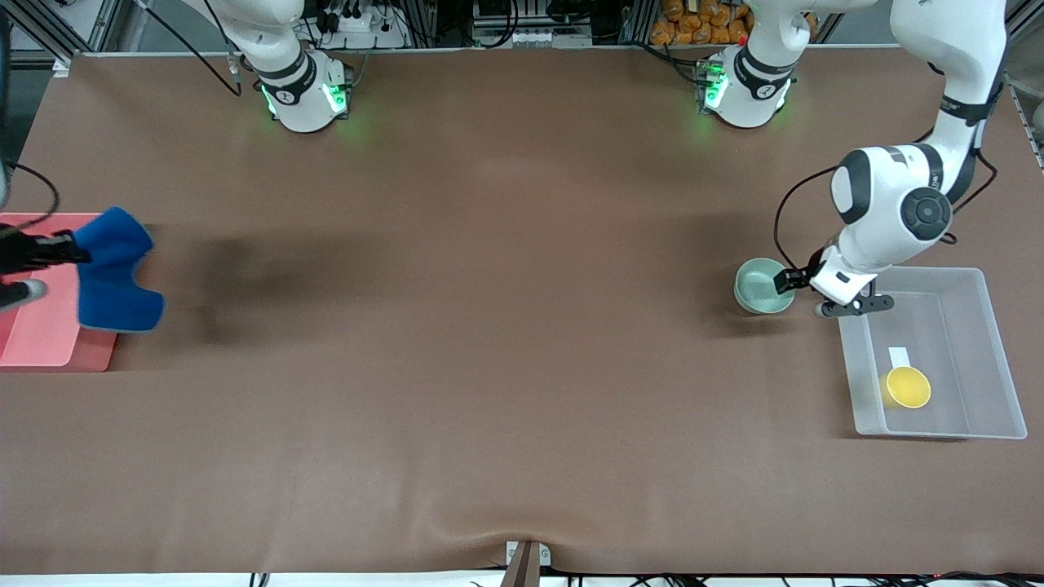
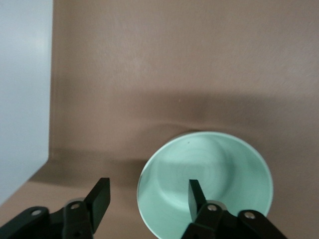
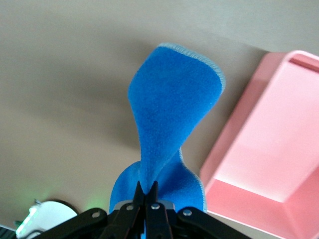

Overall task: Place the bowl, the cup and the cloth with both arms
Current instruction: 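Grasp the bowl rim with the left gripper while the right gripper drops cloth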

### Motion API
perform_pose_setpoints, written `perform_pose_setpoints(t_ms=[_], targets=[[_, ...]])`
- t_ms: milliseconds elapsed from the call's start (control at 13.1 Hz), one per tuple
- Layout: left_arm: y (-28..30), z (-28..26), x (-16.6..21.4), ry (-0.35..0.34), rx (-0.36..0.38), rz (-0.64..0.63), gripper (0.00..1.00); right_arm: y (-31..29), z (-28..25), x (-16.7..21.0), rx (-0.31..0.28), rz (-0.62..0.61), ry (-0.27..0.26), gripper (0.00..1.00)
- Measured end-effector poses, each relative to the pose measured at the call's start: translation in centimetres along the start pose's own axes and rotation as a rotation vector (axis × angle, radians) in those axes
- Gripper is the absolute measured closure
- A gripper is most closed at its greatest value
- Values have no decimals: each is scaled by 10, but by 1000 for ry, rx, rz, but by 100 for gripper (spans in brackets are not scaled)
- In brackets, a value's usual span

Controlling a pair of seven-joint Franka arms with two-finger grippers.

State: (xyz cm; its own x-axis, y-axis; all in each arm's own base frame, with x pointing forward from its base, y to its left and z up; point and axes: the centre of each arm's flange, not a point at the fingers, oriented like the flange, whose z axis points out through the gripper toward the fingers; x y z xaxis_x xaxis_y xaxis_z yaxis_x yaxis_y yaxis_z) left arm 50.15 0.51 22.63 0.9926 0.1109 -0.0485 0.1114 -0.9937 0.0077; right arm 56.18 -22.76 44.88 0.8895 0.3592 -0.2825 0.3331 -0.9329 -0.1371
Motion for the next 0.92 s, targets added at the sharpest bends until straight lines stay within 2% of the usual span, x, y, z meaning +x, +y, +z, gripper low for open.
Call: perform_pose_setpoints(t_ms=[77,153,306,383,689,765,918], targets=[[0,6,-4,4,1,1,29,14,-8,-13,-7,-12,14,98],[0,10,-6,6,2,1,34,28,-14,-27,-17,-21,23,98],[-1,15,-7,1,4,1,35,56,-18,-53,-36,-44,36,98],[-1,17,-7,-1,4,1,44,70,-16,-63,-47,-58,49,98],[0,13,-3,15,2,-27,91,136,21,-94,-85,-85,99,98],[1,5,3,28,0,-27,97,149,35,-94,-90,-91,104,98],[-2,-24,22,7,-5,-41,97,168,63,-90,-89,-90,107,98]])
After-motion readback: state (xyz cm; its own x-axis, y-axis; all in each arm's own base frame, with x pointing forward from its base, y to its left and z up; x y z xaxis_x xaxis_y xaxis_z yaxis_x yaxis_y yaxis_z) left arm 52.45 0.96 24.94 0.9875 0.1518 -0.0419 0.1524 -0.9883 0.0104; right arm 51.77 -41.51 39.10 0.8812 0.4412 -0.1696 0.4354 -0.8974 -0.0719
